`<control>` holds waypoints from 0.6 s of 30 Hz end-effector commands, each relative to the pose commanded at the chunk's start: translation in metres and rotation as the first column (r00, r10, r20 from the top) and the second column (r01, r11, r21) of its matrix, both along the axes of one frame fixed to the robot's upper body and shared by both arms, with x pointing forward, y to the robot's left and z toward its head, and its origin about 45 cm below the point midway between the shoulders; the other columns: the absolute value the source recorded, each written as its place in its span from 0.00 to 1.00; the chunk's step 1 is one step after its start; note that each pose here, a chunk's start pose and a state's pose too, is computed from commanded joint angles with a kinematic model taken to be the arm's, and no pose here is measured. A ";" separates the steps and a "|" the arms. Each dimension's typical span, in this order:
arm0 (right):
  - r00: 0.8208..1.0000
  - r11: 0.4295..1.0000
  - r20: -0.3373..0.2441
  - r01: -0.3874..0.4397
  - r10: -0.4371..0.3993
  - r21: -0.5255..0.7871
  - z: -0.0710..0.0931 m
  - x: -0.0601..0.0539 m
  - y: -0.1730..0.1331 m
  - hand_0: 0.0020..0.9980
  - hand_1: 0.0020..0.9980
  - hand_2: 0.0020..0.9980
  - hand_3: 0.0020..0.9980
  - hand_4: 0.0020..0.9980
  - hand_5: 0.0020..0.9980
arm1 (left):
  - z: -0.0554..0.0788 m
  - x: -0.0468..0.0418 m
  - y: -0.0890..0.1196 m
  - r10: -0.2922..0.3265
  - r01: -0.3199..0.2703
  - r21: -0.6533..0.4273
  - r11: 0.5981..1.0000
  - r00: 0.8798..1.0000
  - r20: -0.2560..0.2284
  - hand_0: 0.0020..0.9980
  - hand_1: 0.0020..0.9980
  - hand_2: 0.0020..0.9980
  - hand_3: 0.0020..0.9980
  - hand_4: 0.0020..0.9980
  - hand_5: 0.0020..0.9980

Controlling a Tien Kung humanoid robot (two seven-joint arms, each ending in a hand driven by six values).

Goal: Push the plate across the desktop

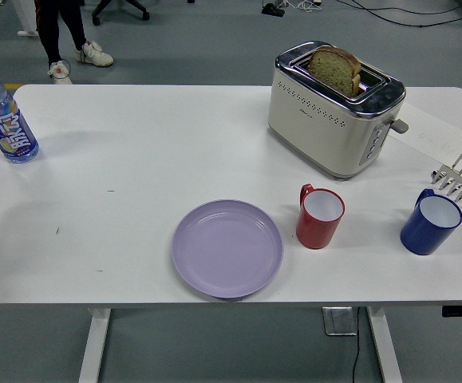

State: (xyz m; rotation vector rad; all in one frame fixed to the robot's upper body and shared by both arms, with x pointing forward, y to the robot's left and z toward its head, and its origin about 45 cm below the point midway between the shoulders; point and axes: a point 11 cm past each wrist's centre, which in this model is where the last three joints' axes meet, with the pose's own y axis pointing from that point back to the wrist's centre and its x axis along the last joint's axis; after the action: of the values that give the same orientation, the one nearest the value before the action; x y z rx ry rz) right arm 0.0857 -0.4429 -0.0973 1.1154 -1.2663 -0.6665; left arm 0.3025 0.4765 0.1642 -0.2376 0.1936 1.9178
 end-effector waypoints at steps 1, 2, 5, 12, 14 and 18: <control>1.000 1.000 0.000 0.000 0.000 0.000 0.000 0.000 0.000 0.63 0.57 0.66 0.61 0.17 0.31 | 0.000 0.0000 0.000 0.000 0.000 0.000 1.000 1.000 0.000 0.82 0.84 0.85 0.83 0.51 1.00; 1.000 1.000 0.000 -0.001 0.001 0.000 0.000 0.000 0.000 0.63 0.57 0.66 0.61 0.17 0.31 | 0.000 0.0001 0.000 0.001 -0.001 0.001 1.000 1.000 0.000 0.82 0.84 0.85 0.83 0.51 1.00; 1.000 1.000 -0.001 -0.001 0.001 0.000 0.000 -0.001 0.000 0.63 0.57 0.66 0.61 0.17 0.31 | 0.001 -0.0002 0.001 0.003 -0.003 0.004 1.000 1.000 -0.001 0.82 0.84 0.85 0.83 0.51 1.00; 1.000 1.000 -0.006 -0.002 0.002 0.000 0.000 -0.003 0.000 0.63 0.57 0.66 0.61 0.17 0.31 | -0.001 -0.0014 0.002 0.007 -0.006 0.010 1.000 1.000 -0.009 0.80 0.83 0.83 0.83 0.51 1.00; 1.000 1.000 -0.006 -0.002 0.002 0.001 -0.001 -0.003 0.000 0.63 0.57 0.66 0.61 0.17 0.31 | -0.001 -0.0017 0.002 0.007 -0.007 0.012 1.000 1.000 -0.009 0.80 0.83 0.83 0.83 0.51 1.00; 1.000 1.000 -0.008 -0.003 0.003 0.001 -0.001 -0.004 0.000 0.63 0.57 0.66 0.61 0.17 0.31 | 0.000 -0.0023 0.003 0.009 -0.009 0.015 1.000 1.000 -0.008 0.80 0.83 0.83 0.83 0.52 1.00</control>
State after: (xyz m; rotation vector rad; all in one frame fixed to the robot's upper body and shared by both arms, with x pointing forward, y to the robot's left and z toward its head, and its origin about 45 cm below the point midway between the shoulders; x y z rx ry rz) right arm 0.0818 -0.4426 -0.0981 1.1140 -1.2575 -0.6689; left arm 0.3003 0.4797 0.1642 -0.2215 0.1839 1.9287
